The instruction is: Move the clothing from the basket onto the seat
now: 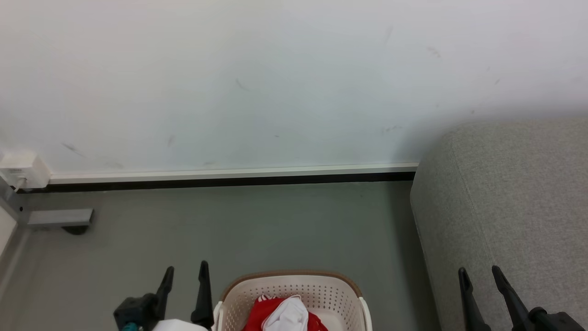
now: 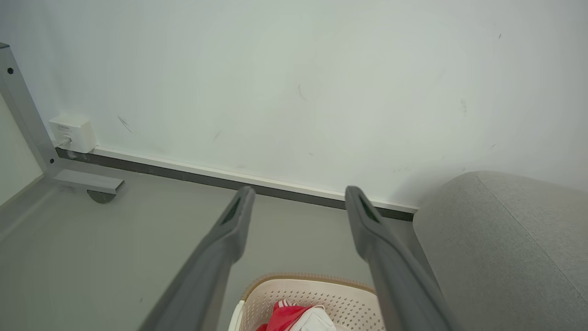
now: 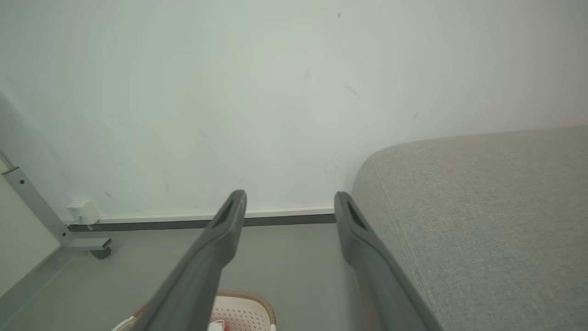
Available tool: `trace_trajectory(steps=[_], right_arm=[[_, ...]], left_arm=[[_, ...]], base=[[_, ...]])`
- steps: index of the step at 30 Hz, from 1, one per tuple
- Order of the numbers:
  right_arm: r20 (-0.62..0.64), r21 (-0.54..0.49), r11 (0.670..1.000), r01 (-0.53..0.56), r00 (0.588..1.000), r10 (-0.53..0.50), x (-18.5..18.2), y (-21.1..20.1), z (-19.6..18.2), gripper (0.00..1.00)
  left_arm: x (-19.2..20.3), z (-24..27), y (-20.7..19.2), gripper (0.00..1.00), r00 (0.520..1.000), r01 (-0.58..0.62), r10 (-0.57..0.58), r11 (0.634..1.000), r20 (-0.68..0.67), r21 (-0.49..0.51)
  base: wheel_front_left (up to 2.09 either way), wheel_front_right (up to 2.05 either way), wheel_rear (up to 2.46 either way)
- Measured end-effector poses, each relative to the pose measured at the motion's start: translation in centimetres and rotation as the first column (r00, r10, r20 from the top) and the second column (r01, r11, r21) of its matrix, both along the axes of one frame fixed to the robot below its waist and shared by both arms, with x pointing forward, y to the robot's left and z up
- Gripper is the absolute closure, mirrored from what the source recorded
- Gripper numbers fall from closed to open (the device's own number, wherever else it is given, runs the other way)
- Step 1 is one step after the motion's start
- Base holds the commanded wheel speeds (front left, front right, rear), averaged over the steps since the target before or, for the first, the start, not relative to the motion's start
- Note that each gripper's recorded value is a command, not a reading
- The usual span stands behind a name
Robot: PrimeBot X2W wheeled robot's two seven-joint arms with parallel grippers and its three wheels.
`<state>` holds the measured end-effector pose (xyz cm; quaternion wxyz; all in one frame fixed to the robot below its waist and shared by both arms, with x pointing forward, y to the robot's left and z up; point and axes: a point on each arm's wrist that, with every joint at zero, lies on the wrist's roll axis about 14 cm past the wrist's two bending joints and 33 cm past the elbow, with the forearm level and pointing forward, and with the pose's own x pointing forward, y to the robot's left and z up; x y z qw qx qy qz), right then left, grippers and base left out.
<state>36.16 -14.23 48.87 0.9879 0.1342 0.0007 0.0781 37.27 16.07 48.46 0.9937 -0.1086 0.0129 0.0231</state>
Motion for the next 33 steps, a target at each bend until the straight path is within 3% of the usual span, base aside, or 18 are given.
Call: trace_trajectory(steps=[21, 33], right_arm=[[0.014, -0.086, 0.996, -0.01, 1.0, 0.011, -0.13, 0.18, -0.52, 0.0], [0.014, -0.093, 0.996, -0.014, 1.0, 0.015, -0.12, 0.28, -0.56, 0.0]], left_arm=[[-0.35, -0.03, 0.47, 0.0, 1.0, -0.002, -0.001, 0.991, 0.026, 0.136], [-0.38, -0.24, 0.55, 0.0, 1.0, -0.004, 0.002, 0.991, 0.019, 0.137]], base=[[0.0, 0.0, 0.0], [0.0, 0.0, 0.0]])
